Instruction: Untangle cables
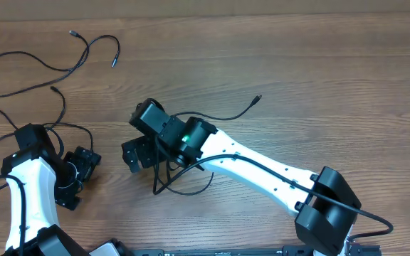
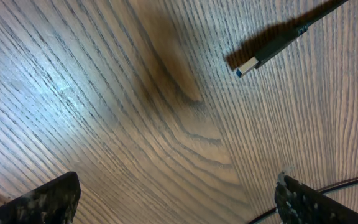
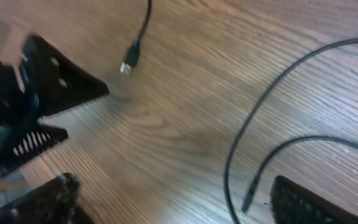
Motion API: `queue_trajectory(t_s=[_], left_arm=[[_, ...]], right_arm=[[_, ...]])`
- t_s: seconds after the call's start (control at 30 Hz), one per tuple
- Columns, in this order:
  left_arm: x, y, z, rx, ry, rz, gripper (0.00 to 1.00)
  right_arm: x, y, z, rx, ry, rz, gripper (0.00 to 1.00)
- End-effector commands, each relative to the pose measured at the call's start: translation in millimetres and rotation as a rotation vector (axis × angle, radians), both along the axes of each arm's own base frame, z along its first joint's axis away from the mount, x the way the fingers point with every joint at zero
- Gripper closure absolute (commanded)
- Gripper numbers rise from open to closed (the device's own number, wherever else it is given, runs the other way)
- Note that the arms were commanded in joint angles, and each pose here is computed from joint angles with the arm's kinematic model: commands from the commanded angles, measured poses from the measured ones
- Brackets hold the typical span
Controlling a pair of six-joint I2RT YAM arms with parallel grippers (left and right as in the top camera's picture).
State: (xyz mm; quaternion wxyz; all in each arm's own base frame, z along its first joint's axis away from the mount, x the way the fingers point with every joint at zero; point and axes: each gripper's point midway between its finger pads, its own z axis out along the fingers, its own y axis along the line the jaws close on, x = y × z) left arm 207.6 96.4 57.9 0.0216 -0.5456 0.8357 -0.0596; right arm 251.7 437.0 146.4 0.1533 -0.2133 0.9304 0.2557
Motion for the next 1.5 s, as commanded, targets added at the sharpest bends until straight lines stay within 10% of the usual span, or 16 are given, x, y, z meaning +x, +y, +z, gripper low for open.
queue_trajectory(t_s=[0.0, 0.23, 1.47], left_arm=[[1.5, 0.9, 3.2, 0.002, -0.018, 0.018, 0.00], [1.6, 1.0, 3.3, 0.002, -0.019, 0.018, 0.00], [1.6, 1.0, 3.3, 0.002, -0.019, 0.018, 0.01]], right_arm=[[-2.5, 1.0, -7.8, -0.014, -0.015, -0.012, 0.15], [-6.4, -2.1, -34.2, -0.077, 0.005, -0.011, 0.52], [-20.3, -16.1, -156.9, -0.371, 0.031, -0.044, 0.66]])
